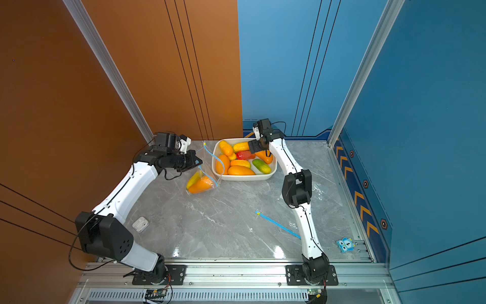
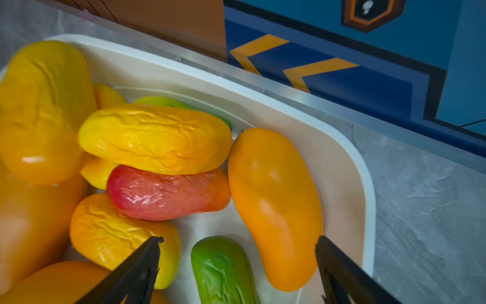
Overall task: Place the mango in a zip-top bag and seal the zipper
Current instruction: Pick up the mango from the basket.
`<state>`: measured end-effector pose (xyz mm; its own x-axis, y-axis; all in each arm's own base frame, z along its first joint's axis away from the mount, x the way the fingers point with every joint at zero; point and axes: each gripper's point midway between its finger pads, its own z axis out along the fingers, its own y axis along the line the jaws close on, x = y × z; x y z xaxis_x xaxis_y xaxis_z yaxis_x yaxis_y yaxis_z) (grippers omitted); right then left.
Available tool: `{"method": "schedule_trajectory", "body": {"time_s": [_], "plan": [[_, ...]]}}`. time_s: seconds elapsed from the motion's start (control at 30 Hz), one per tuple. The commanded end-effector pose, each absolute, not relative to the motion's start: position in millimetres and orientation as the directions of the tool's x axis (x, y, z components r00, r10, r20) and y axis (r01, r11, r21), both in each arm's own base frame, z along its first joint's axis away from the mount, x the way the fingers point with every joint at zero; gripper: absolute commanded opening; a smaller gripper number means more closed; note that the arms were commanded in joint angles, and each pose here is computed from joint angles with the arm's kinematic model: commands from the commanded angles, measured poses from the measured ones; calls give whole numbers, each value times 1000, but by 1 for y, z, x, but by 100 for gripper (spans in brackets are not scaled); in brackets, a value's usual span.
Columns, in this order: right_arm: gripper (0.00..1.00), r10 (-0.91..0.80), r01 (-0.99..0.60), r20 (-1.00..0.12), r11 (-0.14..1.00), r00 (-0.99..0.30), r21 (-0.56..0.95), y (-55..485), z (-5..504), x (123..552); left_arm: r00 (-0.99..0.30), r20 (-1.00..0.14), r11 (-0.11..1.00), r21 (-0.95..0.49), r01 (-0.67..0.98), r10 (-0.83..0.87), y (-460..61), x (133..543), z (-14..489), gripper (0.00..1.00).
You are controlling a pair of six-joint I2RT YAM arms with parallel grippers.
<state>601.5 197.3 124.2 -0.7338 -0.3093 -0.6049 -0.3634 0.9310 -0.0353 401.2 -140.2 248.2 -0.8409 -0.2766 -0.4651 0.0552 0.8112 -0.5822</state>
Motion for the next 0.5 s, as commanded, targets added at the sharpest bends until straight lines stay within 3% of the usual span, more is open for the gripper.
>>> {"method": "schedule_trajectory", "body": {"time_s": [0.0,0.33,0.47], "plan": [[94,-385,-369,-584,917,-715,-153,185,125,608,-831,-499,822,-561,93,-247,-141,403,254,0],[93,-442,-315,-504,894,-742,-319,160,70,625,-839,-493,817,-567,109,-230,-146,403,251,0],[97,-487,-377,-447,871,-750,-316,165,43,617,-837,-499,814,-568,121,-224,-148,403,255,0]]}}
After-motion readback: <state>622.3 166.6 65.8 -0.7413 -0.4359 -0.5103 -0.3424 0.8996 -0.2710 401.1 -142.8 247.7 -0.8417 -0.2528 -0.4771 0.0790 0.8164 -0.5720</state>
